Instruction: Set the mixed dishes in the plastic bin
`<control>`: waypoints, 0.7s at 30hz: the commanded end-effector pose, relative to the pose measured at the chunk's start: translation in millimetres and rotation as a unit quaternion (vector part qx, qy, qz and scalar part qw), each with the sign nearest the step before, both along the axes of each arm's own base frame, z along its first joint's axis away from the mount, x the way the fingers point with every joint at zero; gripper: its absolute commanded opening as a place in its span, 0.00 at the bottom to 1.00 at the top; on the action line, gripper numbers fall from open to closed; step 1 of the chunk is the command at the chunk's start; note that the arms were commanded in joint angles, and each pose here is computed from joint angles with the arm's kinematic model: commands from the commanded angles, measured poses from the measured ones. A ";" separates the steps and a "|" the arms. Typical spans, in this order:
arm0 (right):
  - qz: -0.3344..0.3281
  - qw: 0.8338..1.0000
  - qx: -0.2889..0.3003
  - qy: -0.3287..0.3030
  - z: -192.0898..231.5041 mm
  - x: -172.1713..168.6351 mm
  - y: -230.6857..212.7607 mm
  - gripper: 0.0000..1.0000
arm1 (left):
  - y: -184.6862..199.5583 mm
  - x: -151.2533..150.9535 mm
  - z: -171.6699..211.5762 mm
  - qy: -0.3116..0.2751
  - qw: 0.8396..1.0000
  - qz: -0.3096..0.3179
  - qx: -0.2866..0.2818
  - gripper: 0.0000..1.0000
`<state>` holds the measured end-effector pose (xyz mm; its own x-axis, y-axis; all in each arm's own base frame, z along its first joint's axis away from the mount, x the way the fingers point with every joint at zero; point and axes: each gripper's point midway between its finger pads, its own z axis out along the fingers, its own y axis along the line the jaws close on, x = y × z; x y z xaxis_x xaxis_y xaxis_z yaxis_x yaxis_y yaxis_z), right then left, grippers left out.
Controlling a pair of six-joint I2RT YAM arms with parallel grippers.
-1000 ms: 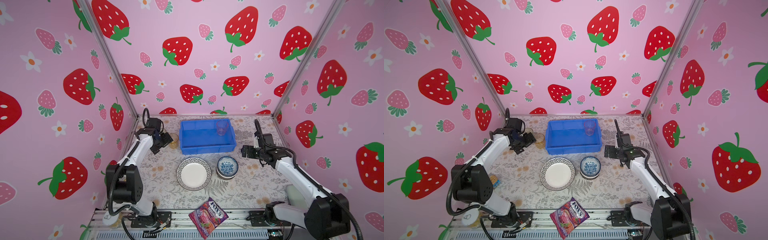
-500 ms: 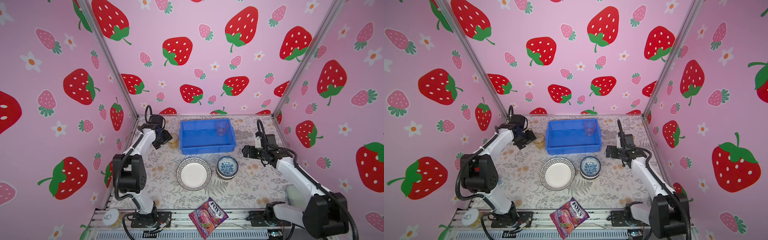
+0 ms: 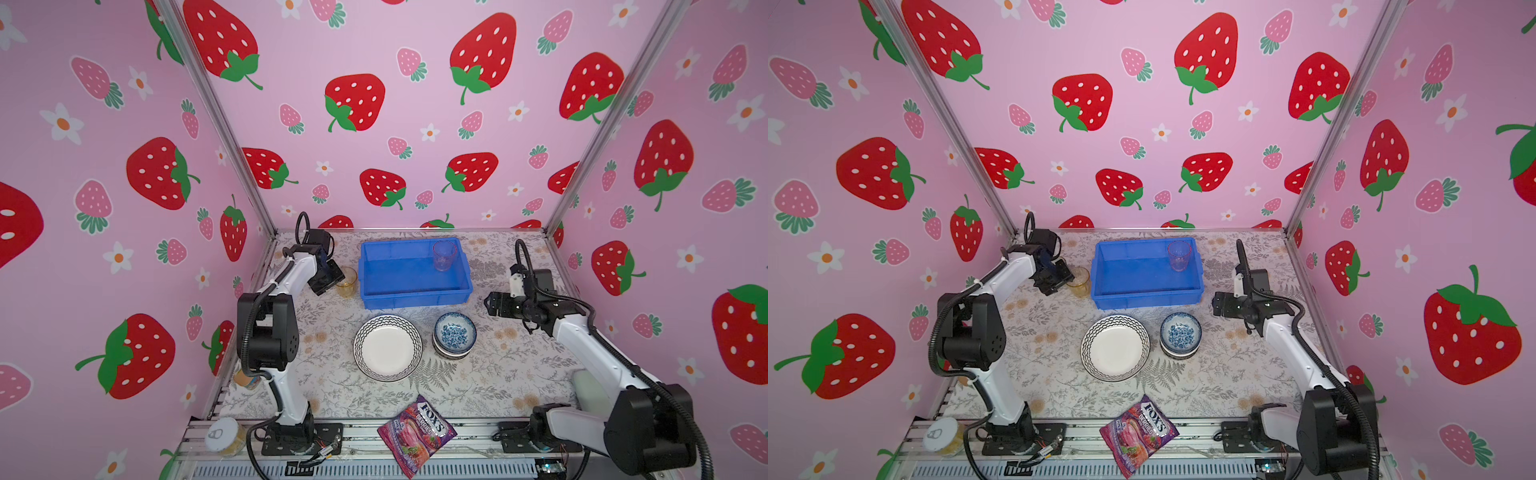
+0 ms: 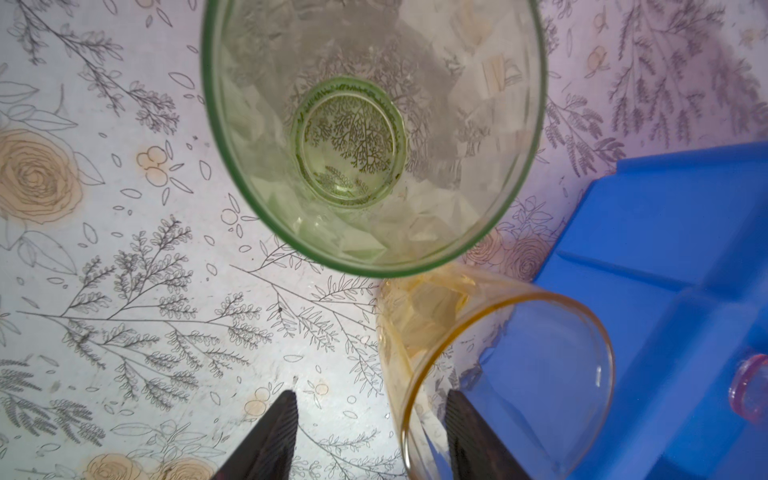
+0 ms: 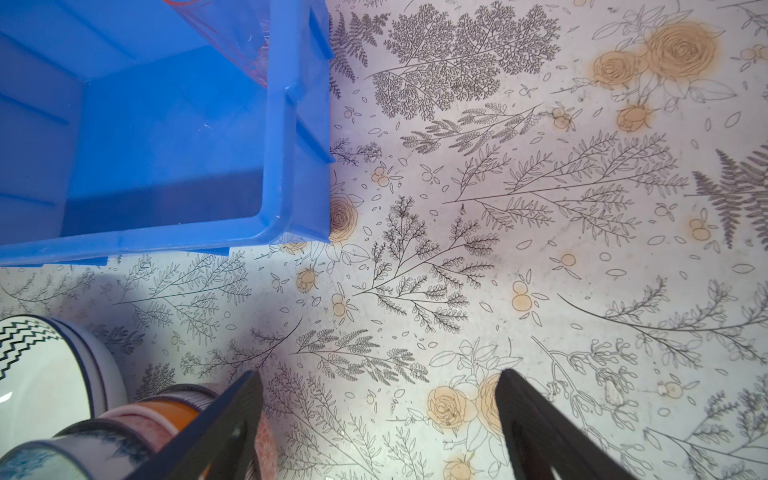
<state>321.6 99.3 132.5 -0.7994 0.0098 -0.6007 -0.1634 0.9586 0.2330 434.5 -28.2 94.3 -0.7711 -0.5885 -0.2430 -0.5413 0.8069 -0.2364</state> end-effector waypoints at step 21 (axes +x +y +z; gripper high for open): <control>0.011 1.000 0.004 0.004 -9.1 5.2 -2.0 0.88 | -7.0 16.3 -1.9 -0.007 1.000 -0.019 0.010 0.36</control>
<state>326.4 97.8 127.0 -0.8031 0.0061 -0.5958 -0.1721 0.9550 0.2417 443.0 -30.8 90.9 -0.7817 -0.5679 -0.2577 -0.5204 0.8217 -0.2325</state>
